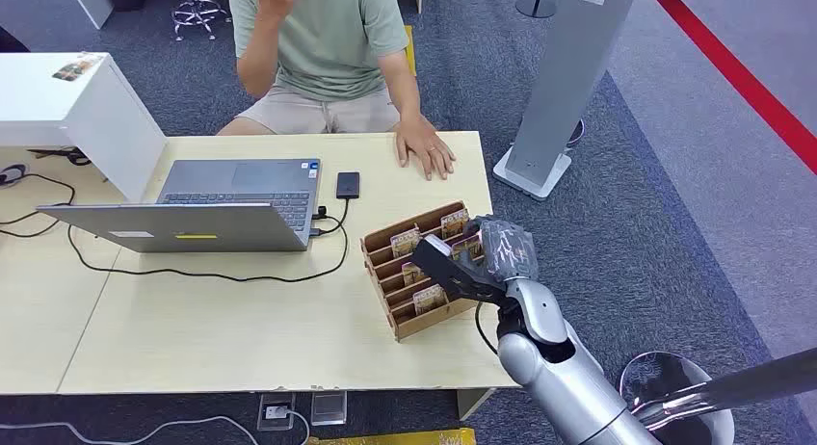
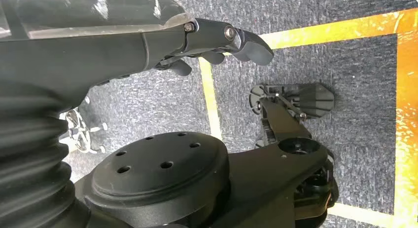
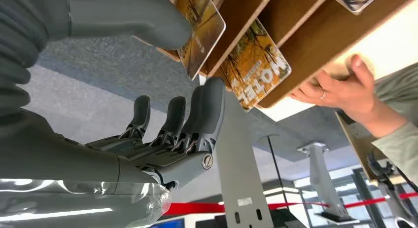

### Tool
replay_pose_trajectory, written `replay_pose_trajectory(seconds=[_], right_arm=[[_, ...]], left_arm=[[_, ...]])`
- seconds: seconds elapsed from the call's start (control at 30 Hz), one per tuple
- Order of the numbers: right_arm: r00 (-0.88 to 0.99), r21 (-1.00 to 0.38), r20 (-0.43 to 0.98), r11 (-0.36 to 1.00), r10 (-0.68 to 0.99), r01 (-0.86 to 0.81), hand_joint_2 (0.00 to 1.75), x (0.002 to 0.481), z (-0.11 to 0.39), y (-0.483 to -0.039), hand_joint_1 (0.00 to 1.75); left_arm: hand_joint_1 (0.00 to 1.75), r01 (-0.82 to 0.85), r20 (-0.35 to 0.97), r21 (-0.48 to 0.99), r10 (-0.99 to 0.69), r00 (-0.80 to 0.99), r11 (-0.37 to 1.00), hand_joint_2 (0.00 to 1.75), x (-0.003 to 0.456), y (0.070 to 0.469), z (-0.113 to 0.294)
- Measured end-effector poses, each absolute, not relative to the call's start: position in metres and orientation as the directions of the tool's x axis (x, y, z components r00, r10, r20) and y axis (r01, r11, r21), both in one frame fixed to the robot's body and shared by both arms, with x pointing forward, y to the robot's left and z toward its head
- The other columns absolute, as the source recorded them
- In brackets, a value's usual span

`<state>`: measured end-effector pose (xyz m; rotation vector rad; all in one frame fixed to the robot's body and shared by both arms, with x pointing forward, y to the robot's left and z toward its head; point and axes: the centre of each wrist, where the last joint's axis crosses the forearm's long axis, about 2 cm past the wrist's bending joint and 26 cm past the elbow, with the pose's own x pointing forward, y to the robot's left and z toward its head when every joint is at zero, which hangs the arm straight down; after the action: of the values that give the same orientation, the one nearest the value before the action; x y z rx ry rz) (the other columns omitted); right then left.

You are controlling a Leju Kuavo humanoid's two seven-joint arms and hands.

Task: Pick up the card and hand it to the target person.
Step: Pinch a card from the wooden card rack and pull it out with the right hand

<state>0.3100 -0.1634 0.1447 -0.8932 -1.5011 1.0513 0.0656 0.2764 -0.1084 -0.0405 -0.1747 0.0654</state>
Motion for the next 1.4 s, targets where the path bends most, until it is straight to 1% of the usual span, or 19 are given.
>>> replay_pose_trajectory(seconds=[0.6, 0.77, 0.83, 0.93, 0.97, 1.03, 1.07, 1.2, 1.4], right_arm=[[-0.141, -0.943, 0.332, 0.330, 0.933, -0.034, 1.75, 0.313, 0.130, -0.164, 0.85], [-0.133, -0.944, 0.331, 0.328, 0.934, -0.042, 1.75, 0.313, 0.126, -0.165, 0.93], [-0.130, -0.944, 0.331, 0.329, 0.935, -0.042, 1.75, 0.314, 0.125, -0.165, 1.04], [-0.127, -0.942, 0.334, 0.332, 0.934, -0.043, 1.75, 0.314, 0.124, -0.165, 1.37], [-0.127, -0.942, 0.335, 0.333, 0.933, -0.042, 1.75, 0.314, 0.124, -0.166, 1.46], [-0.126, -0.941, 0.337, 0.335, 0.933, -0.040, 1.75, 0.315, 0.124, -0.166, 1.54], [-0.126, -0.941, 0.338, 0.336, 0.933, -0.039, 1.75, 0.315, 0.124, -0.166, 1.54], [-0.126, -0.940, 0.341, 0.339, 0.932, -0.035, 1.75, 0.315, 0.124, -0.166, 1.33], [-0.127, -0.939, 0.343, 0.343, 0.931, -0.025, 1.75, 0.315, 0.123, -0.167, 1.31]], left_arm=[[0.00, -0.059, 0.168, -0.048, 0.067, 0.984, 0.997, 1.75, 0.065, 0.276, -0.108], [0.00, -0.059, 0.168, -0.048, 0.066, 0.984, 0.997, 1.75, 0.065, 0.275, -0.108], [0.00, -0.059, 0.168, -0.049, 0.066, 0.984, 0.997, 1.75, 0.065, 0.275, -0.108], [0.00, -0.059, 0.167, -0.049, 0.066, 0.984, 0.997, 1.75, 0.065, 0.275, -0.108], [0.00, -0.059, 0.167, -0.049, 0.066, 0.984, 0.997, 1.75, 0.065, 0.275, -0.108], [0.00, -0.059, 0.167, -0.049, 0.066, 0.984, 0.997, 1.75, 0.065, 0.275, -0.108], [0.00, -0.059, 0.167, -0.049, 0.066, 0.984, 0.997, 1.75, 0.065, 0.274, -0.108], [0.00, -0.058, 0.164, -0.049, 0.065, 0.984, 0.997, 1.75, 0.065, 0.274, -0.108], [0.00, -0.045, 0.167, -0.040, 0.051, 0.985, 0.998, 1.75, 0.065, 0.274, -0.108]])
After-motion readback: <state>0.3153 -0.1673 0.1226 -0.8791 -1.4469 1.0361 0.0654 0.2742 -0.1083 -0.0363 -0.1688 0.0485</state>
